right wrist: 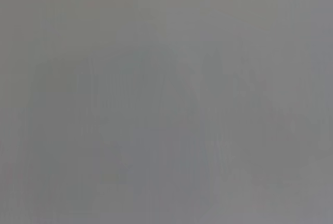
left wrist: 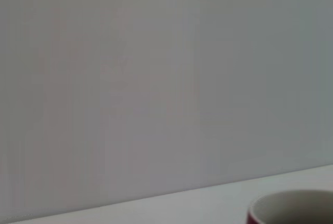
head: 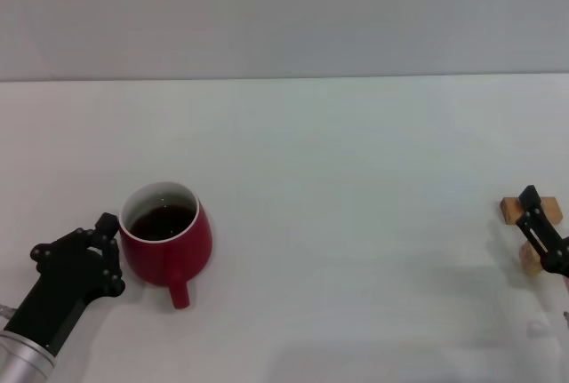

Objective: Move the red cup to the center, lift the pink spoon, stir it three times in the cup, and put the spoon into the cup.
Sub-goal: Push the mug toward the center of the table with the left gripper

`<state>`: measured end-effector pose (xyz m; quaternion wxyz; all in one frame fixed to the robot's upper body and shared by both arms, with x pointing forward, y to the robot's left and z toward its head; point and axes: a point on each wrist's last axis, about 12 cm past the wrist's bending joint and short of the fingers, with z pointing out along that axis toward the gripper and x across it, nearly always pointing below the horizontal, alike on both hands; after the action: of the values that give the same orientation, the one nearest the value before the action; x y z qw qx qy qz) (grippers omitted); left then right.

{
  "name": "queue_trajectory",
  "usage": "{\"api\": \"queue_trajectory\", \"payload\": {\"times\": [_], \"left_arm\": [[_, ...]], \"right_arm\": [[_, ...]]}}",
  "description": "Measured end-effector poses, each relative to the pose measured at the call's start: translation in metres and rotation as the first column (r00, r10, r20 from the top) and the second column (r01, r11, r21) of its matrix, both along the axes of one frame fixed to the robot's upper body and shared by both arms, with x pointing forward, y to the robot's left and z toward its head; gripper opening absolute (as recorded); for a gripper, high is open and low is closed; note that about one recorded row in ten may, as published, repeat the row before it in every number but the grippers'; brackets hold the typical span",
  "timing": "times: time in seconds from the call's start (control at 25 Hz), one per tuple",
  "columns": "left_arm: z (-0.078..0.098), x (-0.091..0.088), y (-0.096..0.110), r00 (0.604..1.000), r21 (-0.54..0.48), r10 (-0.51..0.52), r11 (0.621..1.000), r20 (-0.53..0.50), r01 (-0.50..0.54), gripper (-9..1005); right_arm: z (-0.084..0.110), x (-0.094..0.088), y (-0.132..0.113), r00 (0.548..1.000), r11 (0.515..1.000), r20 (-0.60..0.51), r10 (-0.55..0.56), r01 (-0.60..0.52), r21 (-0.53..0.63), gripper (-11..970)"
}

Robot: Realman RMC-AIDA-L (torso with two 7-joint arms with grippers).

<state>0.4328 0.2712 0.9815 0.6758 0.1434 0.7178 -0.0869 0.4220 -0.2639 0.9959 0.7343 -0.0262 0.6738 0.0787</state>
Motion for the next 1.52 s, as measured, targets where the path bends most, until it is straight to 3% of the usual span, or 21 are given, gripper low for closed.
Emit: {"api": "queue_trajectory", "payload": {"times": [1.04, 1.52], "left_arm": [[0.000, 0.008, -0.025, 0.990, -0.014, -0.135, 0.991, -0.026, 0.135, -2], [0.000, 0.022, -0.018, 0.995, 0.005, -0.084, 0.996, -0.045, 0.084, -2]], "right_arm": [[0.000, 0.002, 0.001, 1.000, 1.000, -0.001, 0.005, -0.005, 0.003, 840], [0.001, 0.002, 0.001, 1.000, 1.000, 0.002, 0.005, -0.005, 0.003, 840]]}}
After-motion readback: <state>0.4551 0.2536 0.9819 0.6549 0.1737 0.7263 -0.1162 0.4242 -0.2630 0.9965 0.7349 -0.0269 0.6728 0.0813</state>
